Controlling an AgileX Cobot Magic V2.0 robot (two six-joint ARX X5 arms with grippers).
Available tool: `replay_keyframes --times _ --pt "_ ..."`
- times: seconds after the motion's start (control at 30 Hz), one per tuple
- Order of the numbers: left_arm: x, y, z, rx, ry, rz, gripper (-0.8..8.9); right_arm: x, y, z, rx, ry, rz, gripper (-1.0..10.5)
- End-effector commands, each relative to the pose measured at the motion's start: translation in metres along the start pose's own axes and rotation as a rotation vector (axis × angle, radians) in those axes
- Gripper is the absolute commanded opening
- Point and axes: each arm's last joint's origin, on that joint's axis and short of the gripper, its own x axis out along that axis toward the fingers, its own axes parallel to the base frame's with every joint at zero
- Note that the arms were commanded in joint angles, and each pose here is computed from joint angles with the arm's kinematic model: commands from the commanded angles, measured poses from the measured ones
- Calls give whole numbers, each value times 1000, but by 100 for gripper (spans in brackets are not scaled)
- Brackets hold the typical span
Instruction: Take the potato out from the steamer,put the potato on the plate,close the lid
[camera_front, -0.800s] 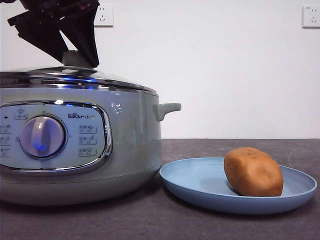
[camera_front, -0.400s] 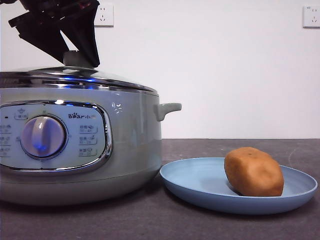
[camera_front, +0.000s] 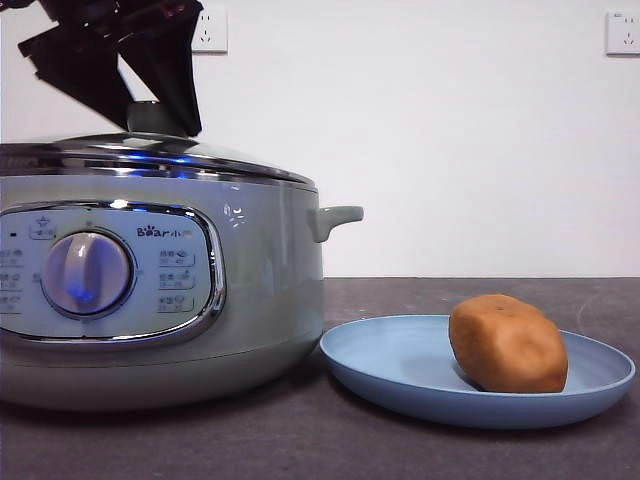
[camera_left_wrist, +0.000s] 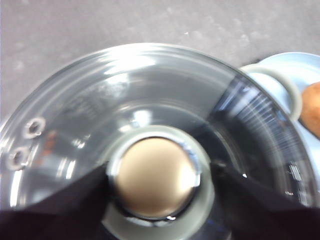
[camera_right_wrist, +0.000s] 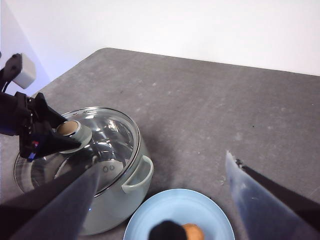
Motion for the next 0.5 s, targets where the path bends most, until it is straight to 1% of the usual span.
replay_keyframes --times 0.03,0.1,0.23,0.37,0.5 --pt "2 -1 1 1 26 -10 378 -1 0 1 8 -9 3 426" --pt "-6 -1 9 2 -10 -12 378 -1 0 1 9 -9 2 427" --pt "-36 -1 30 1 -126 -15 378 -1 0 1 8 -9 3 427" --pt "-83 -1 48 1 -270 -19 378 -1 0 1 5 -10 2 427" --pt "-135 -1 58 7 -418 -22 377 -1 0 1 0 -13 3 427"
